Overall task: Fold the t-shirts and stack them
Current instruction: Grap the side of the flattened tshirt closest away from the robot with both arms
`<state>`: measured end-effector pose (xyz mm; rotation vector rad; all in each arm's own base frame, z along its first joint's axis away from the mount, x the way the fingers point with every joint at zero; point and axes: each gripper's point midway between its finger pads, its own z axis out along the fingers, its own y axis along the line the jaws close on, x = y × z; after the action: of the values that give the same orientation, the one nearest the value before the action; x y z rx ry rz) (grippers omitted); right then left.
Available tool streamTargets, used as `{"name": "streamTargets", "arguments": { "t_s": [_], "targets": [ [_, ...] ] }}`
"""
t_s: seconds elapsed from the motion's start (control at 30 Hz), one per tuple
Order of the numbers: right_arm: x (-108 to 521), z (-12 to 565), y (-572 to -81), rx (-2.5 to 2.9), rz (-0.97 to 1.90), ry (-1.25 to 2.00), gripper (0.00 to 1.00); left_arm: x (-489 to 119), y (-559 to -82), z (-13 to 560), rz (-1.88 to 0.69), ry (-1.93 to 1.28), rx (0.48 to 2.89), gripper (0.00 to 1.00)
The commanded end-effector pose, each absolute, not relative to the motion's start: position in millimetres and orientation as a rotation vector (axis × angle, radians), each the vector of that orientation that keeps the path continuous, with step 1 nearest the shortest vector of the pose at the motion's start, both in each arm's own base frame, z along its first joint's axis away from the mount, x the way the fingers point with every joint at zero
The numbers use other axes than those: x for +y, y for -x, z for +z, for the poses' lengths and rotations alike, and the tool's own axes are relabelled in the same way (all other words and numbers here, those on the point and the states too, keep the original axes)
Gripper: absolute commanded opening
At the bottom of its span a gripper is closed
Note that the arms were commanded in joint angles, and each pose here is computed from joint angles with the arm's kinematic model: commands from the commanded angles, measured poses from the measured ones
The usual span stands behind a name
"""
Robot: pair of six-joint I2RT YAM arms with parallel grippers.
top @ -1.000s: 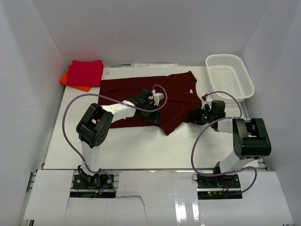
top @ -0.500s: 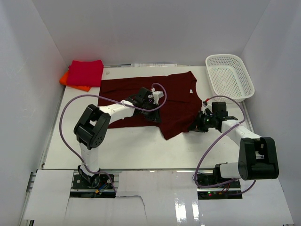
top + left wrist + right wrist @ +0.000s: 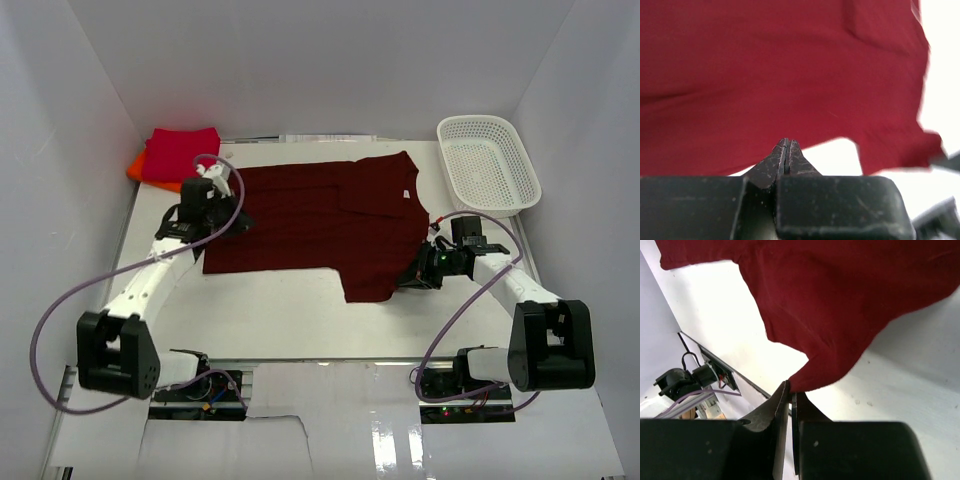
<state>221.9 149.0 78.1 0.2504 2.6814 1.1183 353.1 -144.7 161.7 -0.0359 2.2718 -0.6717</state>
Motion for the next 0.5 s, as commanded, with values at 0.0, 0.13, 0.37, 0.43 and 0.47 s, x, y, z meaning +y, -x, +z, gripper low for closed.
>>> {"name": "streamTargets", "arguments": {
  "t_s": [0.0,0.13,0.37,0.43,0.47],
  "targets": [
    [149,89,-214,2.694,1.130,-0.238,0.08,-88,-337,158,-0.374,0.246,2.269,0.02],
    [147,87,-210,2.699,1.114,-0.218,0.08,-68,-326,145,-0.316,0.335,2.300,0.24],
    [145,87,-211,2.698,1.089,-0.193,0.08,-27,-308,106,-0.107,0.631,2.398,0.66],
    [145,87,-211,2.696,1.089,-0.190,0.08,-23,-303,97,-0.134,0.682,2.424,0.89],
    [145,88,-210,2.694,1.093,-0.188,0.08,-22,-302,95,-0.152,0.710,2.425,0.98]
  ]
}}
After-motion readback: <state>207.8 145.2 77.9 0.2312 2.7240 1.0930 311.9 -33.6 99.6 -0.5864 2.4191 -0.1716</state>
